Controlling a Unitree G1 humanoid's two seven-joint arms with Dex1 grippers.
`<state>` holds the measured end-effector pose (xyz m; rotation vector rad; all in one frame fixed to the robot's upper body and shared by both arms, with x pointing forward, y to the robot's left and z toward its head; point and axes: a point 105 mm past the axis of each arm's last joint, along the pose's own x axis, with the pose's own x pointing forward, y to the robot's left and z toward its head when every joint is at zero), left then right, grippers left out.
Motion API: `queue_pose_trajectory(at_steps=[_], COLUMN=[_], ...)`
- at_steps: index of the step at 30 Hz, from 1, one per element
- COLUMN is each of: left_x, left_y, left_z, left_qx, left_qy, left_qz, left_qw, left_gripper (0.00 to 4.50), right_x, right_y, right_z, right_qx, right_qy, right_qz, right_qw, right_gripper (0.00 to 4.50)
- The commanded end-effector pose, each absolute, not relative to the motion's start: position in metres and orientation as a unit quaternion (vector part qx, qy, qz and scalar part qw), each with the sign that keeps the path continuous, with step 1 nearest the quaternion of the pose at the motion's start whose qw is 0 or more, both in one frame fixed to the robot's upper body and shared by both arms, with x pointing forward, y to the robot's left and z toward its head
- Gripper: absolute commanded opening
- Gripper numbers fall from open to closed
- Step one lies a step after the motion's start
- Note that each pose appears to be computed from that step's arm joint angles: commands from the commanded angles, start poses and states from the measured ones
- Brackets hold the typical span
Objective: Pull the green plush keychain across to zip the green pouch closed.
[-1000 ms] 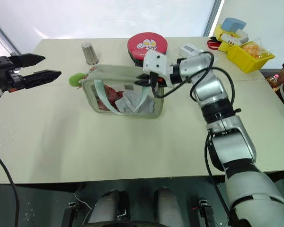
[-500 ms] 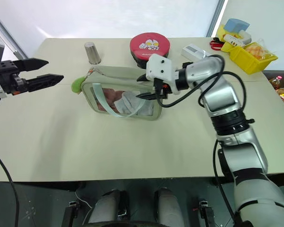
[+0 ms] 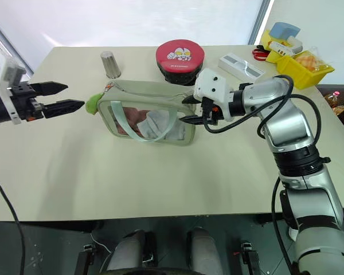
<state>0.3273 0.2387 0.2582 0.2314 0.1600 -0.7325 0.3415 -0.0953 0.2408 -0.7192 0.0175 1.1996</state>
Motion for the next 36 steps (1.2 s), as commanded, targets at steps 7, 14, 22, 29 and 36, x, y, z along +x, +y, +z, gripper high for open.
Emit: queue_pose_trajectory(at_steps=[7, 14, 22, 29, 36], left_x=[0.338, 0.345, 0.343, 0.342, 0.347], left_y=[0.234, 0.237, 0.239, 0.23, 0.181], left_z=[0.242, 0.238, 0.247, 0.286, 0.288], left_qx=[0.16, 0.171, 0.169, 0.161, 0.224], left_qy=[0.088, 0.092, 0.082, 0.029, 0.004], left_qz=[-0.36, -0.367, -0.371, -0.377, -0.427], left_qw=[0.915, 0.91, 0.909, 0.912, 0.876], left_gripper=[4.5, 3.61, 0.04, 0.04, 0.04], right_x=[0.338, 0.339, 0.34, 0.342, 0.346], right_y=[-0.092, -0.092, -0.092, -0.092, -0.089], right_z=[0.238, 0.239, 0.237, 0.239, 0.242], right_qx=[-0.346, -0.349, -0.348, -0.349, -0.347], right_qy=[0.0, -0.002, 0.0, -0.003, -0.011], right_qz=[0.565, 0.558, 0.555, 0.551, 0.548], right_qw=[0.749, 0.753, 0.755, 0.758, 0.761], right_gripper=[0.06, 0.0, 0.0, 0.0, 0.0])
